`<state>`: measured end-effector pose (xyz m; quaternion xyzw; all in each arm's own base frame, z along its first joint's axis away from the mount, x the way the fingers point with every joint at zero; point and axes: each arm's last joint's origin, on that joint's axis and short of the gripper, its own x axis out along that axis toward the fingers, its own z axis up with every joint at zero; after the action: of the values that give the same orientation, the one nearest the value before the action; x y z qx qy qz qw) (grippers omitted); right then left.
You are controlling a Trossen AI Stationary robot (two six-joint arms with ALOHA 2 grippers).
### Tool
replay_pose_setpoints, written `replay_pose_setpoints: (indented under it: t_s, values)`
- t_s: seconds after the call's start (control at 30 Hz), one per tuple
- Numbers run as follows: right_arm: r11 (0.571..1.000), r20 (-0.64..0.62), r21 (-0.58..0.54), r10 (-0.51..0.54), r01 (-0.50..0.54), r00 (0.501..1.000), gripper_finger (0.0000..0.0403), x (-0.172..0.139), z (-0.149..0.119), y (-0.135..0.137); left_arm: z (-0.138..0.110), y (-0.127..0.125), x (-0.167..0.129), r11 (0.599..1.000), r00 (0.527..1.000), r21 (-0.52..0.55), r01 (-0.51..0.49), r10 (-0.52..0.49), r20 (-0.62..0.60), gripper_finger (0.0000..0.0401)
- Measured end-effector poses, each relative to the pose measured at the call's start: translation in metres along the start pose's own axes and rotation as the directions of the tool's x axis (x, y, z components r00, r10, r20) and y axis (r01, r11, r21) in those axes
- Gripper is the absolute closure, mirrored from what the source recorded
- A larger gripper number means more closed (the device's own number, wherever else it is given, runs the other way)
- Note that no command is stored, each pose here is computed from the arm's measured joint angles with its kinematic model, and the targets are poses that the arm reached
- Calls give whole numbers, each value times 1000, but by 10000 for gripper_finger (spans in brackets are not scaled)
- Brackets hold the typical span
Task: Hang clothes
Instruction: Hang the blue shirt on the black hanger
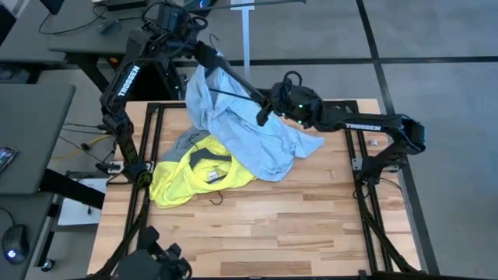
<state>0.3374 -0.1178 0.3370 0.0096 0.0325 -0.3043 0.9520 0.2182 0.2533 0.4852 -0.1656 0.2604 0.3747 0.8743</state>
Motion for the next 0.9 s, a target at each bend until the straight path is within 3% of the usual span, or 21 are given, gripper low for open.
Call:
replay_pose_setpoints:
  t_s: [0.2,0.5,0.7,0.9]
  values:
    - [997,14,62,49,-50,999,324,13,-12,6,0,-11,-13,999,999,21,27,-27,30,401]
    - [991,-5,4,132,-132,991,324,4,-11,24,-3,-9,-16,997,1000,75,-29,28,8,401]
    - [990,8,2,141,-141,990,324,4,-8,20,-5,-24,-16,979,988,131,156,-155,-18,401]
    - [982,7,-5,190,-190,982,324,2,-7,24,-18,-37,-17,959,976,207,195,-169,-137,401]
